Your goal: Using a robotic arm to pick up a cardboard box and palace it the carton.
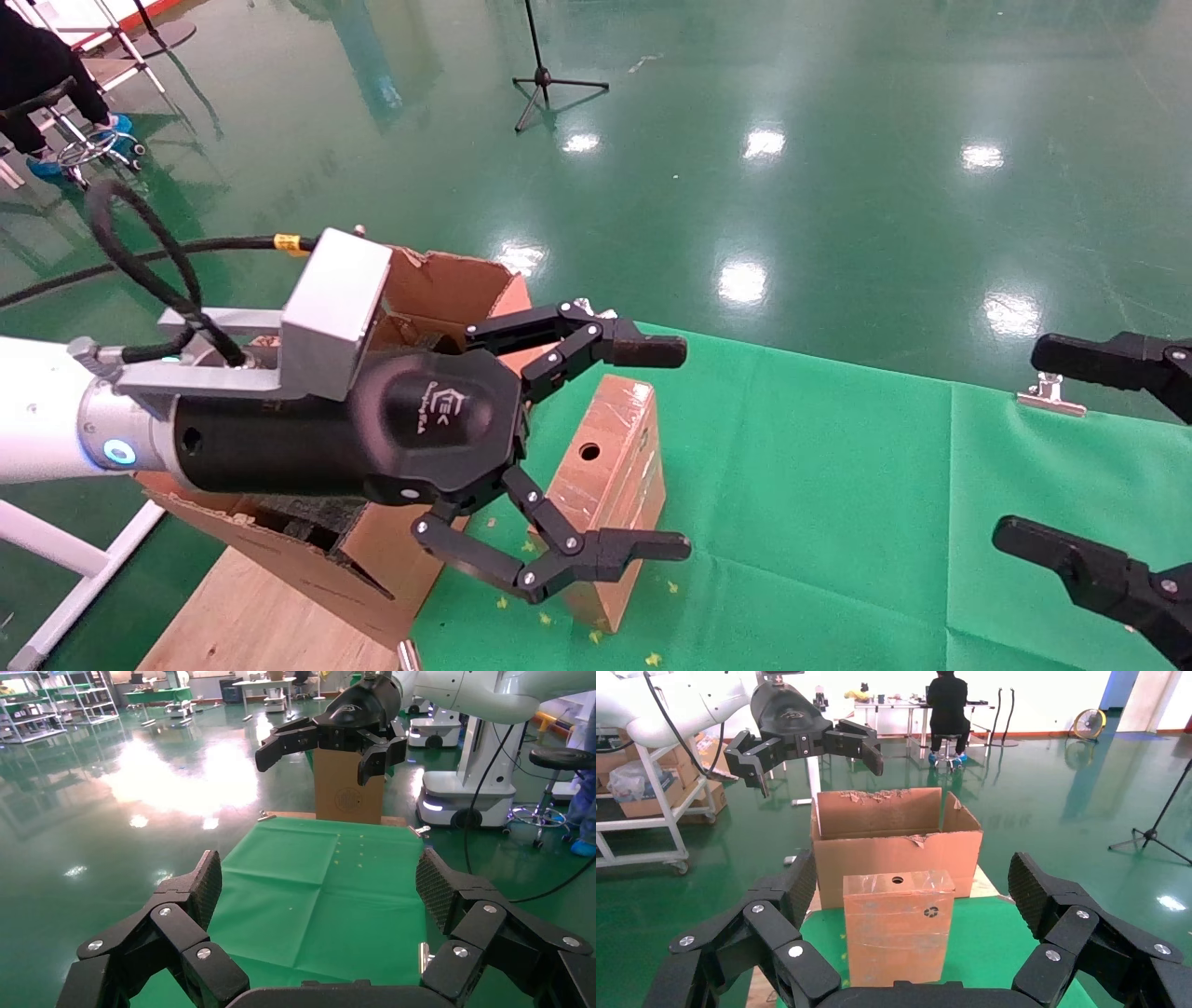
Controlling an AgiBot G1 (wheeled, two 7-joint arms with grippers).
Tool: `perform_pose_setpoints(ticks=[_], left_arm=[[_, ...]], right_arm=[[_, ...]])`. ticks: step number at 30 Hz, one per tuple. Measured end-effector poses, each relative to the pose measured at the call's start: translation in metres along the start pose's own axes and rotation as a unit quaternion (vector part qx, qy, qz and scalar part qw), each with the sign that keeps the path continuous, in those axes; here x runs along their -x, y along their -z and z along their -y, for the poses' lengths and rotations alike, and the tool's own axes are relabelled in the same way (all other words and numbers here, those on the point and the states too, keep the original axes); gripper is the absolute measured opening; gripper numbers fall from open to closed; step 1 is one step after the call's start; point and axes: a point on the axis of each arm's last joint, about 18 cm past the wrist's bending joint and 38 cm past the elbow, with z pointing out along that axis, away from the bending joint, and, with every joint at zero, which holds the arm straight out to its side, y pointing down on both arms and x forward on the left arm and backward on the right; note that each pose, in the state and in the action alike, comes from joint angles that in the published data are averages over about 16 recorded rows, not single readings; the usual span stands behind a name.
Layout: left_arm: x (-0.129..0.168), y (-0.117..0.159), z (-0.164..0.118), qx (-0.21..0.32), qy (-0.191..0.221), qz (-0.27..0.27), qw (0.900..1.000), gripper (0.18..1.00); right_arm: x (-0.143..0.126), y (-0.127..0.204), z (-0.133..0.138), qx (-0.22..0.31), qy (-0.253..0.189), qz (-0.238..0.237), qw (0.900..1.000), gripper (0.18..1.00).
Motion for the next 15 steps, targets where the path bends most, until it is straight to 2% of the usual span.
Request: perform_pose_setpoints(ticks=[15], left_arm=[[0.0, 0.0, -0.0001, 0.0, 0.0, 0.0, 1.0, 1.001]], right_arm=[[0.0, 0.0, 0.0, 0.0, 0.0, 0.0, 1.0, 1.001]])
